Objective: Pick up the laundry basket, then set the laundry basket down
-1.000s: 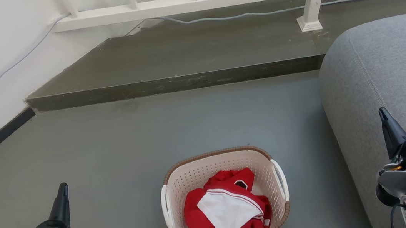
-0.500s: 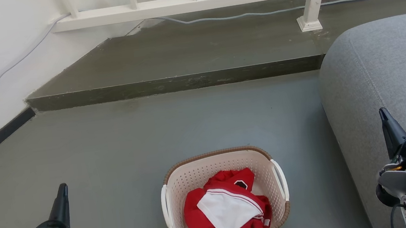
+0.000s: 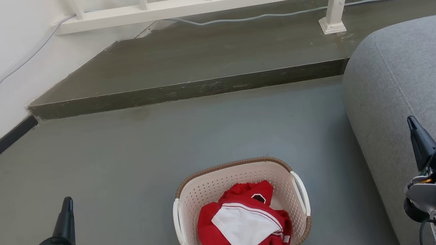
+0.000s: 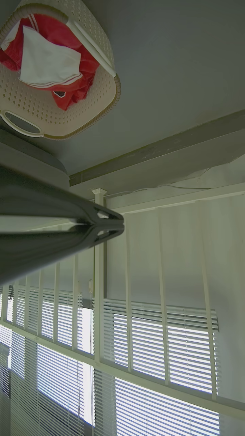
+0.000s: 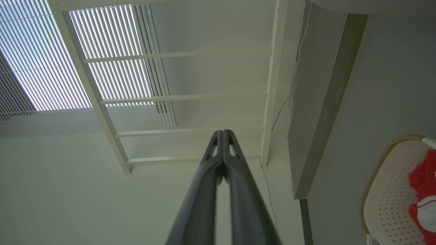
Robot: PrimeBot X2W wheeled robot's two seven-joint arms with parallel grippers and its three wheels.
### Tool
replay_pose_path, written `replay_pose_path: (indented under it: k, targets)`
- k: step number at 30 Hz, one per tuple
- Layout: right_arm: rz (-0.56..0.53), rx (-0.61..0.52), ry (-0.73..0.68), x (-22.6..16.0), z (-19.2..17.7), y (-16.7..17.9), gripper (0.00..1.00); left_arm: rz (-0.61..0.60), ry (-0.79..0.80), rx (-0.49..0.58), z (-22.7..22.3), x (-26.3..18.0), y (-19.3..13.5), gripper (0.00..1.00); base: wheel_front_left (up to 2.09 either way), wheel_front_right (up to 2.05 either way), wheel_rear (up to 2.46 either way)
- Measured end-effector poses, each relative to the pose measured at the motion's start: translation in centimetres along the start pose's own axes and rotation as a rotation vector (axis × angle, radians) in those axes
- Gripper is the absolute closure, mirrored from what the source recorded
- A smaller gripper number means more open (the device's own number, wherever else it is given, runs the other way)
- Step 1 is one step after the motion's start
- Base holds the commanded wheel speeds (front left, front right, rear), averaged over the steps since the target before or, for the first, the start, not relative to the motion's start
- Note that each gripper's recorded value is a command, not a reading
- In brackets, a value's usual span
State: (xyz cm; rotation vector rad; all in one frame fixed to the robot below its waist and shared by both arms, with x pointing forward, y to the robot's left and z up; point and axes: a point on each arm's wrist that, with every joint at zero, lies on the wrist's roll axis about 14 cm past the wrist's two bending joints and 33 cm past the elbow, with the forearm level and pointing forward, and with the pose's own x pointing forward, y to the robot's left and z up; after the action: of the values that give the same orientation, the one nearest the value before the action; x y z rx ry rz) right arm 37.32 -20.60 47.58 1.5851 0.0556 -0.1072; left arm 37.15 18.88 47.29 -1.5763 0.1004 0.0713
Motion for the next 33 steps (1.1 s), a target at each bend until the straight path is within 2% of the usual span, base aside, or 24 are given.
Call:
replay_pose_path:
  k: [33]
  targets:
    - [-0.003, 0.004, -0.001, -0.01, -0.04, -0.10, 1.00, 0.000, 0.006, -0.007, -0.24, 0.03, 0.01, 1.00, 0.00, 0.00, 0.00]
